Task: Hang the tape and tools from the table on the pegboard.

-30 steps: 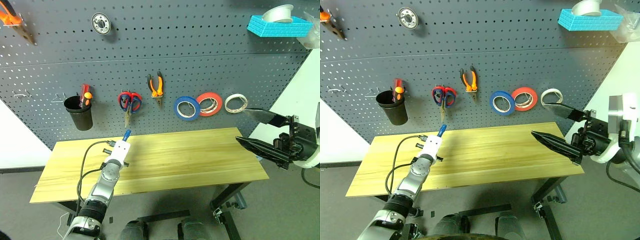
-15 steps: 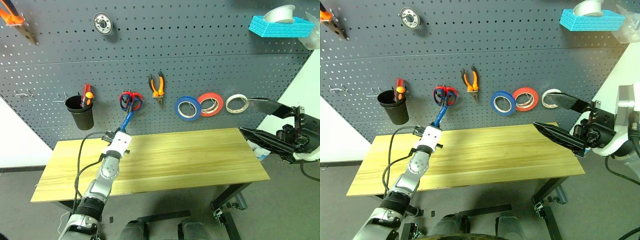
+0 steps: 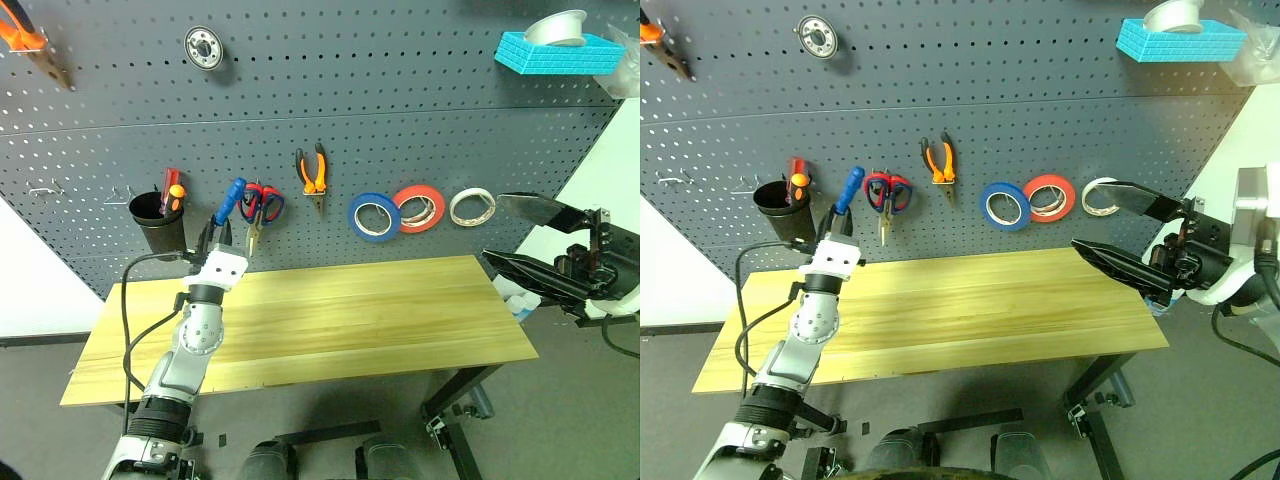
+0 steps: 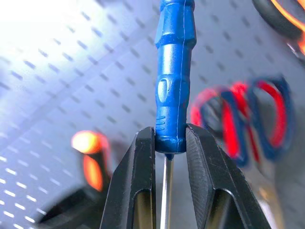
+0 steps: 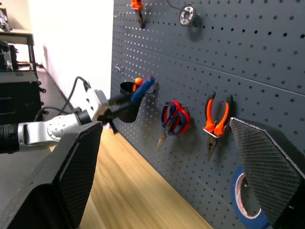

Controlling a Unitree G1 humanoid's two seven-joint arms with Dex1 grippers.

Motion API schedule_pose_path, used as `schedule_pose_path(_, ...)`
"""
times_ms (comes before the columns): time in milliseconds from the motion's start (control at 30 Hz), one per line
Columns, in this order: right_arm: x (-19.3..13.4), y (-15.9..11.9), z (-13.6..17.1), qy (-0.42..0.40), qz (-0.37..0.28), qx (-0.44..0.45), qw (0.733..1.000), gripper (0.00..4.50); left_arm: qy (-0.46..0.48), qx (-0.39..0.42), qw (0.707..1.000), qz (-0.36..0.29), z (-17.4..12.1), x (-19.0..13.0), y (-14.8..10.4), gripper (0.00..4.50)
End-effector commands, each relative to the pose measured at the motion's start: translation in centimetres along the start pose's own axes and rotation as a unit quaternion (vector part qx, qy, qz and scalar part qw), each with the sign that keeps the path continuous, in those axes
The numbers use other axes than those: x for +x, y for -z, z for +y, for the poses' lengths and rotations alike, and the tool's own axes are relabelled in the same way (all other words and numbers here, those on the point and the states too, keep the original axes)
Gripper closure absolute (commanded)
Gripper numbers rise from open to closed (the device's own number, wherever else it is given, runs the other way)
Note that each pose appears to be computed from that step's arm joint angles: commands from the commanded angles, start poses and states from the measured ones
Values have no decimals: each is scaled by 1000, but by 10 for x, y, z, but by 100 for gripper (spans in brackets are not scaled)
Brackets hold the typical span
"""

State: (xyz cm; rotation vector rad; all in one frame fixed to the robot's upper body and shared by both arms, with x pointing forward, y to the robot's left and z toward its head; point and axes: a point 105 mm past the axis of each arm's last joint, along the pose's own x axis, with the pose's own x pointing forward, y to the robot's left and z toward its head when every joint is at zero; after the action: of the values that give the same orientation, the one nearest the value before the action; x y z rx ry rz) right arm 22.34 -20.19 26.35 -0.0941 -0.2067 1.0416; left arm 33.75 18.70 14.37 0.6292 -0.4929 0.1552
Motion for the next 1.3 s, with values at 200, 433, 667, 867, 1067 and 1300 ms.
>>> schedule_pose_path(200, 2, -21, -2, -12, -45, -24, 999, 0, -94, 22, 993, -74, 47, 22, -34, 397)
schedule_pose_path(433, 2, -33, 0, -16, -90, -22, 996, 0, -127, 40, 986, -102, 69, 36, -46, 397)
schedule_pose_path(667, 4, -28, 0, -14, -88, -16, 996, 0, -145, 51, 982, -107, 82, 47, -46, 397)
schedule_pose_path(867, 4, -25, -2, -10, -81, -15, 997, 0, -151, 60, 980, -118, 85, 53, -47, 397)
schedule_pose_path(1067, 0, -24, -4, -3, -71, -17, 997, 0, -175, 69, 977, -100, 102, 56, -29, 397)
schedule_pose_path(1300, -2, -26, -5, -2, -54, -14, 998, 0, -204, 6, 977, -69, 107, 65, -5, 397)
